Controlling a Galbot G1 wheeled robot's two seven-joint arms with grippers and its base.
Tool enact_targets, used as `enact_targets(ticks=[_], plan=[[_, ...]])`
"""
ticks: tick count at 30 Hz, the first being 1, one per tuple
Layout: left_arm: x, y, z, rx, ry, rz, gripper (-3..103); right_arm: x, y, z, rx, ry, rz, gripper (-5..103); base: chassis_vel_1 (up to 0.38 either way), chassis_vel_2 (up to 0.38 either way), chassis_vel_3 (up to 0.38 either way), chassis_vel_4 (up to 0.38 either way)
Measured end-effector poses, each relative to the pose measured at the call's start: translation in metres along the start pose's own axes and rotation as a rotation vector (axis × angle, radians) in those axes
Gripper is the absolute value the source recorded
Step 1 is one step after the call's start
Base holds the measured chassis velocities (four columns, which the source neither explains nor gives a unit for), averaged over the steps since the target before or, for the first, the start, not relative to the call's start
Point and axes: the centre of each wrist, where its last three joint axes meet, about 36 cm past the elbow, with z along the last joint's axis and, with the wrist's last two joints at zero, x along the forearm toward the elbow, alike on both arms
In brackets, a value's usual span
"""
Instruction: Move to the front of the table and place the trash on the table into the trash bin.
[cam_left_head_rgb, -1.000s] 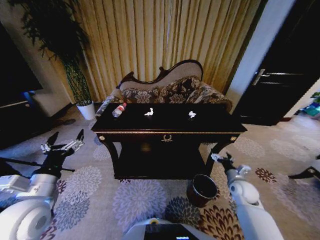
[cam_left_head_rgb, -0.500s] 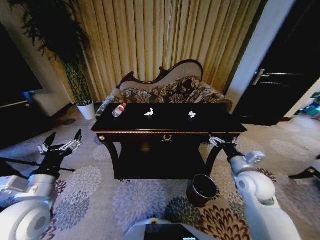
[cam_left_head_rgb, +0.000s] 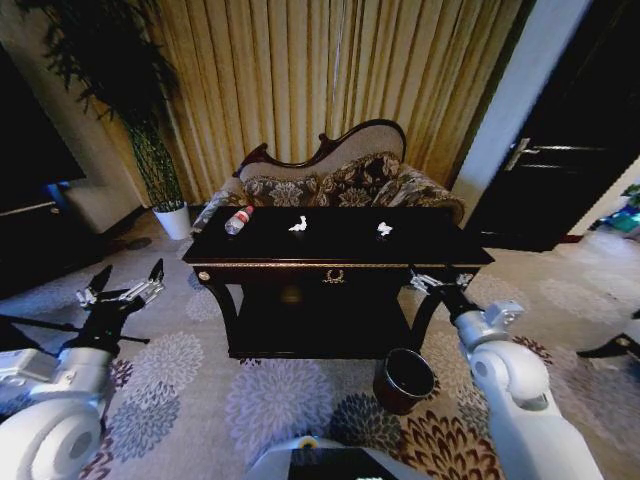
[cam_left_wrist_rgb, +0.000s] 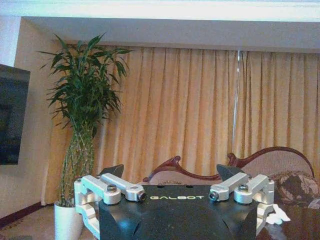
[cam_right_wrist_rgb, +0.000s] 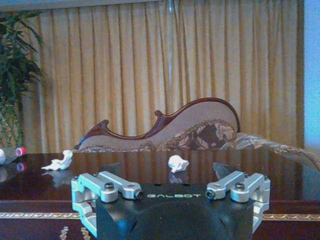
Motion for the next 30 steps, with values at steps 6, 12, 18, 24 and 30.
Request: enact_targets(ticks=[6,12,18,24,30], plan=[[0.0,-0.0005,0.0006,0.003,0.003,0.002,100,-0.0013,0.0003,-0.0001,0.001,-0.004,-0.005,100,-0.011,0.017,0.015,-0.014],[0.0002,-0.001,0.0012,0.005,0.006,0.002,100,-0.0014,0.0003,0.0008,0.0,-0.003,-0.006,100,-0.075,0.076,0.076,-0.074],[0.0002,-0.0008,0.001,-0.001,0.036,-0.013,100,-0.0018,0.0001,0.0006,0.0,-0.005,-0.007,100,-0.097,0.108,0.088,-0.106],[-0.0011,-0.0004,-0.0006,-0.035,0.119,-0.088,100,-0.0023,-0.0019,0.0021,0.0,-0.009,-0.001,100,-0.104,0.1,0.104,-0.11],[-0.001,0.0002,-0.0011,-0.096,0.13,-0.112,100,-0.0014,-0.0062,0.0065,0.002,-0.014,0.013,100,-0.101,0.088,0.093,-0.09]])
